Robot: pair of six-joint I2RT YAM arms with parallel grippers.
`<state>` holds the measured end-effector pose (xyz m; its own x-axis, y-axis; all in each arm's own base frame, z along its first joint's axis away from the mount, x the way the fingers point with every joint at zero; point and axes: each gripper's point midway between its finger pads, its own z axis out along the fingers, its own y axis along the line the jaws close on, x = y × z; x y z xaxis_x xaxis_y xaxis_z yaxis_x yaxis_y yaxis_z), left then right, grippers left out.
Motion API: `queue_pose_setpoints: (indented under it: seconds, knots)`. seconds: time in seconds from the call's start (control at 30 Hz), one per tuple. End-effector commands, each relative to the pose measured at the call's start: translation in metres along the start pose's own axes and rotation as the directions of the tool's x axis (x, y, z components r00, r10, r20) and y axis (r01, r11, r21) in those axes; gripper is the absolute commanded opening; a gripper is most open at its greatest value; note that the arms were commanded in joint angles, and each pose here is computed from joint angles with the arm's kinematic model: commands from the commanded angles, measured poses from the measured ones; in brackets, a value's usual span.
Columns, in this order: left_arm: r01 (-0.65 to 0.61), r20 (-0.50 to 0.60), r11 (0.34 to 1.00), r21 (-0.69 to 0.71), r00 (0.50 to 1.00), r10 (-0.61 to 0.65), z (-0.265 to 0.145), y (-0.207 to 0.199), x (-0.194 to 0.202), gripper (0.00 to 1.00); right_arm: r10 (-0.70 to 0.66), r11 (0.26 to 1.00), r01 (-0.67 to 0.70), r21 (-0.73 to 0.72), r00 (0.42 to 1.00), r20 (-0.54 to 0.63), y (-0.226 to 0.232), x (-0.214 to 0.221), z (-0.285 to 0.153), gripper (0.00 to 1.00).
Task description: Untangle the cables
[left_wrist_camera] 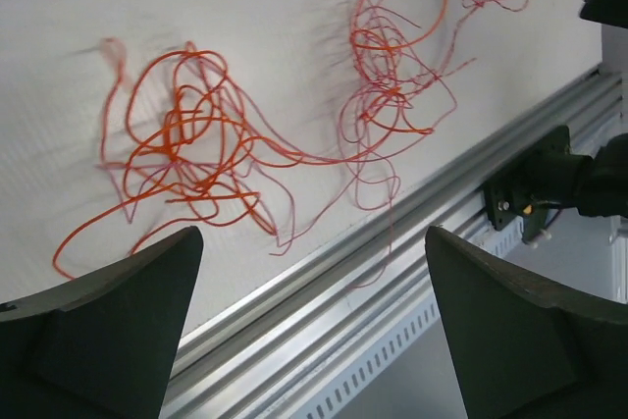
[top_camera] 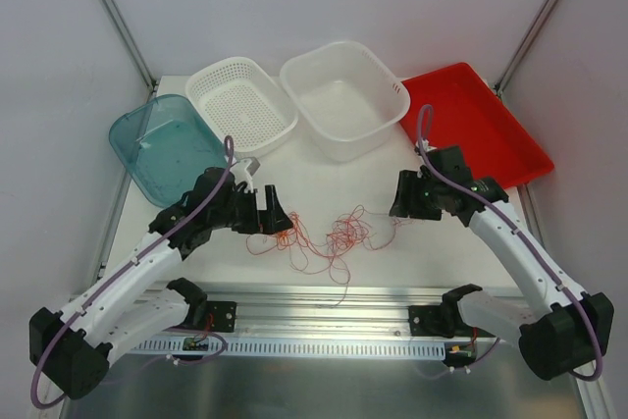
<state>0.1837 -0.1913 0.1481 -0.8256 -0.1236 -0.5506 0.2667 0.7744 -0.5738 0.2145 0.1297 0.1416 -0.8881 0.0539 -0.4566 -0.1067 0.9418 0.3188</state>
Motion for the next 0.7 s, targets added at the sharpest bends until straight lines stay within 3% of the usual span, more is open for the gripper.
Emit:
queue_pose_setpoints:
  seconds: [0.0, 0.17, 0.3, 0.37, 0.5, 0.67]
  knots:
    - [-0.073, -0.013, 0.993, 0.097, 0.997, 0.075, -0.002, -0.043, -0.017, 0.98, -0.05, 0.999, 0.05, 0.013, 0.998, 0.043, -0.001, -0.011, -0.004, 0.59]
    - [-0.181, -0.063, 0.978, 0.104, 0.98, 0.189, 0.023, -0.078, -0.028, 0.99, -0.053, 0.998, 0.053, 0.014, 0.998, 0.017, -0.006, -0.002, 0.014, 0.59]
    - [-0.226, -0.16, 0.972, 0.066, 0.959, 0.233, 0.071, -0.089, -0.022, 0.98, -0.023, 0.997, 0.023, 0.076, 1.0, 0.003, -0.019, 0.003, 0.023, 0.59]
    - [-0.287, -0.157, 0.954, 0.085, 0.942, 0.298, 0.086, -0.103, -0.031, 0.99, -0.006, 0.994, 0.003, 0.107, 1.0, 0.022, -0.025, 0.003, 0.023, 0.6]
    - [-0.432, -0.218, 0.894, 0.123, 0.867, 0.449, 0.135, -0.116, -0.02, 0.99, 0.084, 0.98, -0.097, 0.174, 0.993, 0.081, -0.046, 0.003, 0.019, 0.61]
    - [-0.657, -0.135, 0.716, 0.235, 0.708, 0.693, 0.167, -0.152, -0.029, 0.98, 0.212, 0.951, -0.238, 0.196, 0.966, 0.146, -0.062, 0.004, 0.014, 0.64]
